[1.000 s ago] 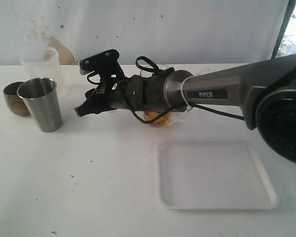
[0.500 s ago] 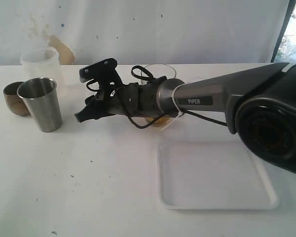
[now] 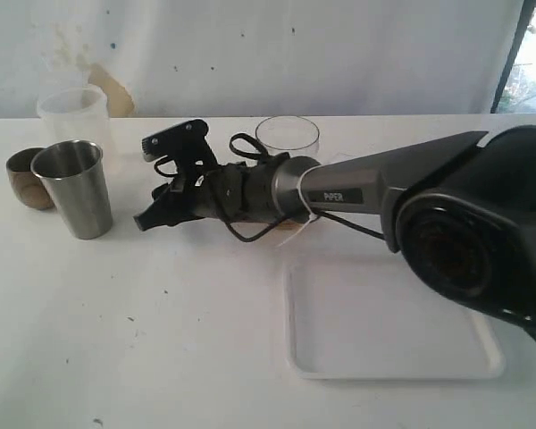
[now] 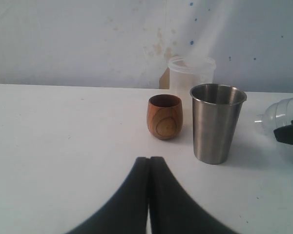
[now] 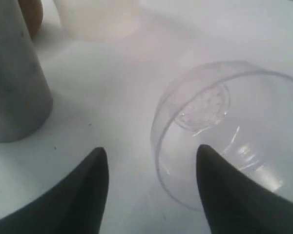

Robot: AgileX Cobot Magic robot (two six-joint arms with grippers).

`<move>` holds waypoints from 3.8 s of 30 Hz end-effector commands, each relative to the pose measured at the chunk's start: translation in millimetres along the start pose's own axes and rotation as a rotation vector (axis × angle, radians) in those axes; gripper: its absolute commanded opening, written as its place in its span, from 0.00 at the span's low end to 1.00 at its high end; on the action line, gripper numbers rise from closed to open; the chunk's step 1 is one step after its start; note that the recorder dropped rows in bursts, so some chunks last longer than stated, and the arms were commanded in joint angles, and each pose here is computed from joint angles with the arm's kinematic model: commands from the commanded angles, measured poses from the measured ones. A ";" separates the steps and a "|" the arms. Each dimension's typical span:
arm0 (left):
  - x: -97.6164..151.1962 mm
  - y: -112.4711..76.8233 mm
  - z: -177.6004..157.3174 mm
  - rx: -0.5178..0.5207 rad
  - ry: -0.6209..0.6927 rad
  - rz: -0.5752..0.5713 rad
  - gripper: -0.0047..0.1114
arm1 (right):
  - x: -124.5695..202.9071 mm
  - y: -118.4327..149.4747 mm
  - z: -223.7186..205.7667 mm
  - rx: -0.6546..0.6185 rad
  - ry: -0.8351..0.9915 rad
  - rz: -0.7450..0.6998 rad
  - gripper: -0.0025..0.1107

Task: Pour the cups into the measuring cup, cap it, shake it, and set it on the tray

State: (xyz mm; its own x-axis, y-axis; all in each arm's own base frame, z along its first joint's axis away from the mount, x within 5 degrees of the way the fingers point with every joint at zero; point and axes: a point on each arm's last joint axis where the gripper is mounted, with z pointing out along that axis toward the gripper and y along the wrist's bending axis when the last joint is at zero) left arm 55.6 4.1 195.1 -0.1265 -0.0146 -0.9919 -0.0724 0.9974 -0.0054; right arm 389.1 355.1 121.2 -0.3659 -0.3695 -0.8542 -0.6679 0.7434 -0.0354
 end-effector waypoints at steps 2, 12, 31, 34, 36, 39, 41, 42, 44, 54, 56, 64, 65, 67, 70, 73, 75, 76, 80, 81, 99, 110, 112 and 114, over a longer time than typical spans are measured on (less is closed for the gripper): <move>0.9 0.4 0.1 -0.005 -0.005 0.005 0.04 | -11.5 -0.6 1.7 0.013 -0.054 0.005 0.48; 0.9 0.4 0.1 -0.005 -0.005 0.005 0.04 | 6.5 1.3 21.3 0.002 -0.014 0.006 0.36; 0.9 0.4 0.1 -0.005 -0.005 0.005 0.04 | -83.6 22.8 -109.2 -0.327 0.269 -0.043 0.02; 0.9 0.4 0.1 -0.005 -0.005 0.005 0.04 | -85.2 21.8 -145.1 -0.320 0.252 -0.052 0.02; 0.9 0.4 0.1 -0.005 -0.005 0.005 0.04 | -89.4 22.8 -167.6 -0.326 0.176 -0.059 0.02; 0.9 0.4 0.1 -0.005 -0.005 0.005 0.04 | -91.3 28.8 -194.7 -0.400 0.095 -0.041 0.02; 0.9 0.4 0.1 -0.005 -0.005 0.005 0.04 | -89.7 31.7 -200.8 -0.435 0.075 -0.038 0.02; 0.9 0.4 0.1 -0.005 -0.005 0.005 0.04 | -89.6 32.9 -204.0 -0.450 0.065 -0.034 0.02; 0.9 0.4 0.1 -0.005 -0.005 0.005 0.04 | -88.0 33.6 -207.6 -0.460 0.057 -0.038 0.02; 0.9 0.4 0.1 -0.005 -0.005 0.005 0.04 | -85.1 34.9 -209.3 -0.477 0.072 -0.050 0.02; -2.5 0.3 0.0 -0.005 -0.043 -0.006 0.04 | -84.7 35.0 -209.4 -0.479 0.075 -0.054 0.02; -38.9 2.0 -9.3 0.043 -0.459 -0.288 0.04 | -84.5 34.8 -209.3 -0.477 0.077 -0.060 0.02; -41.0 1.6 -10.3 0.046 -0.484 -0.267 0.04 | -84.5 34.8 -209.3 -0.477 0.077 -0.060 0.02; -43.5 -2.9 -11.7 0.085 -0.511 -0.192 0.04 | -84.5 34.8 -209.3 -0.477 0.076 -0.064 0.02; -47.5 -25.3 -12.2 0.275 -0.557 0.090 0.04 | -84.8 34.0 -209.9 -0.475 0.070 -0.084 0.02; -51.9 -42.2 -10.3 0.401 -0.608 0.366 0.07 | -85.3 32.5 -210.1 -0.465 0.066 -0.092 0.02; -64.3 -37.6 -0.1 0.353 -0.538 0.336 0.15 | -86.2 31.4 -209.4 -0.451 0.057 -0.094 0.02; -71.4 -35.8 4.6 0.341 -0.511 0.302 0.21 | -86.7 30.9 -209.2 -0.444 0.052 -0.092 0.02; -97.3 -36.7 20.0 0.365 -0.480 0.270 0.59 | -87.3 30.0 -208.7 -0.434 0.044 -0.093 0.02; -105.0 -37.1 26.9 0.369 -0.463 0.281 0.71 | -87.7 29.9 -209.5 -0.433 0.043 -0.097 0.02; -61.4 -83.3 116.2 0.859 -0.189 0.950 0.75 | -81.3 31.1 -210.1 -0.437 0.111 -0.119 0.02; -55.6 -93.3 146.0 0.892 -0.206 0.965 0.75 | -79.6 34.9 -212.2 -0.484 0.136 -0.090 0.02; -52.8 -93.8 149.5 0.900 -0.192 0.960 0.74 | -80.1 35.3 -212.6 -0.489 0.136 -0.087 0.02; -48.6 -94.3 152.6 0.909 -0.173 0.954 0.69 | -81.0 35.6 -212.9 -0.492 0.132 -0.079 0.02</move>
State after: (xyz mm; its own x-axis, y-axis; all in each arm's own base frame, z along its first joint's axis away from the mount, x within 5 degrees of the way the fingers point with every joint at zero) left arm 215.6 -76.5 226.2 0.3830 0.6672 -0.6389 0.6561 0.2904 0.6966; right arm 259.9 293.3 293.8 -0.3552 -0.5210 -0.7762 -0.9115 0.3773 0.1638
